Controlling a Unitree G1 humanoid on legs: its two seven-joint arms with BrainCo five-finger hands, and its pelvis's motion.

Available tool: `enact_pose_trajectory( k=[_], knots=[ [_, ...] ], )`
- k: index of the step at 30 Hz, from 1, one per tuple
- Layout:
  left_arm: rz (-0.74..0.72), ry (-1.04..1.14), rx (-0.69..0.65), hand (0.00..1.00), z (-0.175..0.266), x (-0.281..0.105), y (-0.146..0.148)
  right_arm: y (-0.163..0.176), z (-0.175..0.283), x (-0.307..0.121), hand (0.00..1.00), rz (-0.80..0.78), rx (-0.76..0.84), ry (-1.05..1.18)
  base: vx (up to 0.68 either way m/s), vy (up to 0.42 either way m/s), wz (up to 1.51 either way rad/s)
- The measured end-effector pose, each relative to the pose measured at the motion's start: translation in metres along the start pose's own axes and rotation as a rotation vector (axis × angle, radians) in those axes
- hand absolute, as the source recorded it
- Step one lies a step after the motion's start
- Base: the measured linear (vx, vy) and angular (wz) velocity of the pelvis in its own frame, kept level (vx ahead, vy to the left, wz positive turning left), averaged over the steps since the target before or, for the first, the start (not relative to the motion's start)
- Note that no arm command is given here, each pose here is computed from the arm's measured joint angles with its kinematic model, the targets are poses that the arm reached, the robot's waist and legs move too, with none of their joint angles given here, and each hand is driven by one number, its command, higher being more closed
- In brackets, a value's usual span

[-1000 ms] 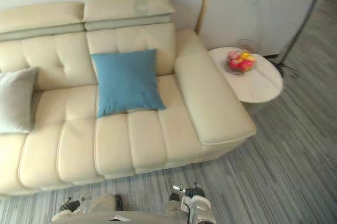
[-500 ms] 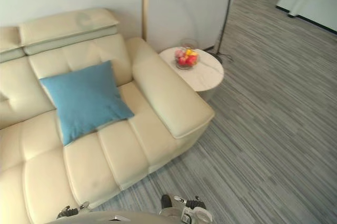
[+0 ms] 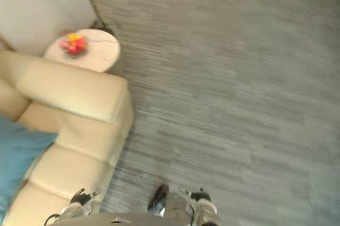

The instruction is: Pick up cushions and gather them together orderly.

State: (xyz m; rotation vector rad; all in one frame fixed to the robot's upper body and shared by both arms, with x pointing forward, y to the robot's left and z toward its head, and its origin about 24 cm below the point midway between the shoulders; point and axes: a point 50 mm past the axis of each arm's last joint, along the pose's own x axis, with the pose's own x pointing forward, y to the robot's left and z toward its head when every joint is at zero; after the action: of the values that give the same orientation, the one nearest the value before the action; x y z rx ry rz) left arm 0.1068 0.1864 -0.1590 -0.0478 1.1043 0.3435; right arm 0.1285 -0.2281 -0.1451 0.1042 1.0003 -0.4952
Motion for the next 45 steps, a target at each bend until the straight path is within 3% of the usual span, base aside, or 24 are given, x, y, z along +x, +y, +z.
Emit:
enact_pose_trajectory(
  k=[15,31,45],
  knots=[
    [-0.041,-0.114,-0.048,0.00,0.022,-0.003,-0.012,-0.001,-0.015,-0.003,0.00,-0.011,0.018,0.051,0.21,-0.026,-1.00],
    [0.048,-0.046,0.045,0.00,0.008,0.002,0.023,0.018,-0.009,-0.003,0.00,0.045,0.011,0.027,0.40,0.087,-0.80],
    [-0.001,-0.062,-0.013,0.00,0.012,-0.001,-0.004,-0.003,-0.015,-0.004,0.00,-0.004,0.048,0.022,0.13,0.055,-0.39]
  ],
)
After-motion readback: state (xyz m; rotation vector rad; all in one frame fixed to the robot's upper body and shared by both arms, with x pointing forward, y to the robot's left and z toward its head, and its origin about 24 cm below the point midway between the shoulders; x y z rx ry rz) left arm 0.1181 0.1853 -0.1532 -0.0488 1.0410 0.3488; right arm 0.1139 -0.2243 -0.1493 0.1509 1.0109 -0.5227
